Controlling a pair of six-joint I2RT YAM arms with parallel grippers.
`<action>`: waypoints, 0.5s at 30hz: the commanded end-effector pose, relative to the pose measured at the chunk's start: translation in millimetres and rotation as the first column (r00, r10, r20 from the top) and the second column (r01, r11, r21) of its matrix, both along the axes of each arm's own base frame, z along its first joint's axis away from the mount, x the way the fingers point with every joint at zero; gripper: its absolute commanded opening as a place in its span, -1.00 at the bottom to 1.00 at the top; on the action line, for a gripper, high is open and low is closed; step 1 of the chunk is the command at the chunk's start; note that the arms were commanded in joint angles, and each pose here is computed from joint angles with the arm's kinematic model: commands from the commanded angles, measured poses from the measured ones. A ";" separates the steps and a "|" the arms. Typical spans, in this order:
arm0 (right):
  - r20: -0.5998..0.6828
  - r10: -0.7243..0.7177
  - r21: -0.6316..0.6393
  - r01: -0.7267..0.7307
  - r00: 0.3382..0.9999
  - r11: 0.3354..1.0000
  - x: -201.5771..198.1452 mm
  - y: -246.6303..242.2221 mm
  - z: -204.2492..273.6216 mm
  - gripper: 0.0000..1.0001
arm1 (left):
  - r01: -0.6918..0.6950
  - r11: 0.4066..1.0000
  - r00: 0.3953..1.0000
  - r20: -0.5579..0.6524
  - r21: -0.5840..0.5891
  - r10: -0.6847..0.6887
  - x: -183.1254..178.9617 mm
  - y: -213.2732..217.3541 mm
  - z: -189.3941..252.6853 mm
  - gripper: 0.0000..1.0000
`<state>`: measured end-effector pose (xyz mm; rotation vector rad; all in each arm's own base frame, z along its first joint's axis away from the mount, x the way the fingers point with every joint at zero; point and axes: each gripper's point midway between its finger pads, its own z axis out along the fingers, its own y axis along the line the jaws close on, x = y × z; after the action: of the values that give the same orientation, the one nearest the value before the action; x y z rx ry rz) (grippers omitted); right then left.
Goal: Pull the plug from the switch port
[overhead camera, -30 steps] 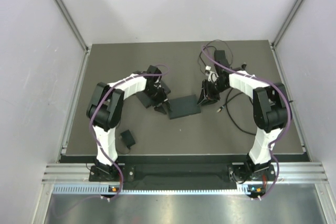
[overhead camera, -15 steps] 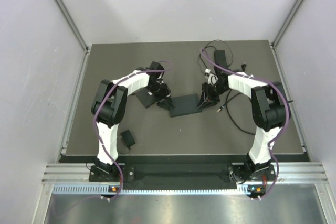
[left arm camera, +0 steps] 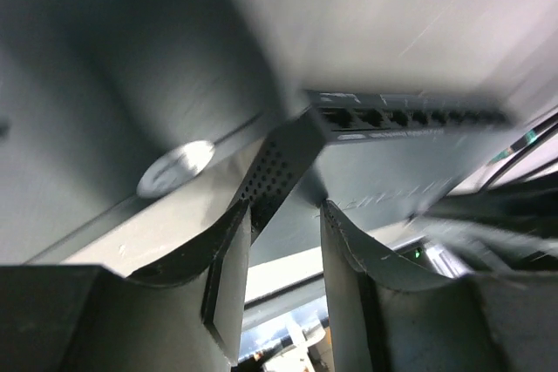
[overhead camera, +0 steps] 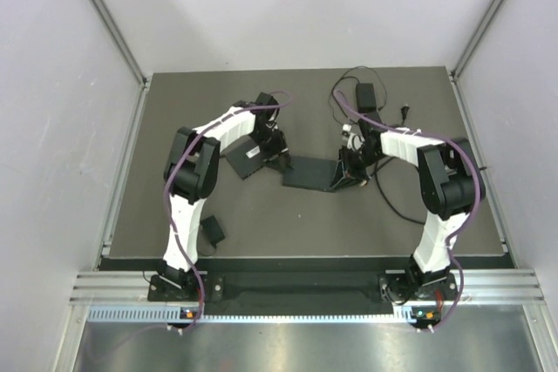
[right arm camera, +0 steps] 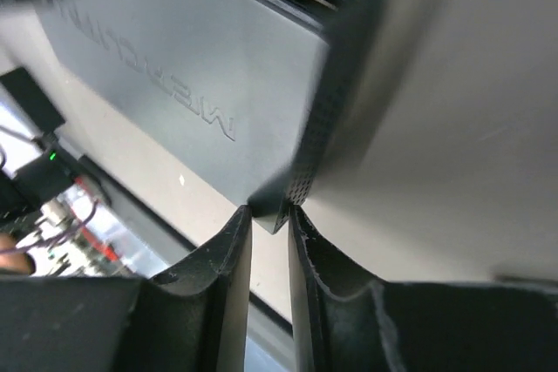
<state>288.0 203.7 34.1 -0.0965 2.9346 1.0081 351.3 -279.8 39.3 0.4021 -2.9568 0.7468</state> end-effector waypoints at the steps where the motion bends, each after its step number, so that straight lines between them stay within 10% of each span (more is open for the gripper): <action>1: -0.039 0.105 0.187 -0.096 0.994 0.978 -35.0 37.7 18.2 -0.67 | 0.052 0.995 0.996 0.077 -0.090 -0.045 18.2 -43.9 10.8 -0.20; 15: 0.155 0.084 0.025 -0.088 0.984 0.996 18.2 16.6 82.5 -0.26 | 0.063 0.992 0.979 0.188 0.111 -0.083 6.1 21.7 62.6 -0.13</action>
<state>275.9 228.3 83.8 -0.2278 2.9048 1.1187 375.4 -280.2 67.9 0.2420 -3.1407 0.6778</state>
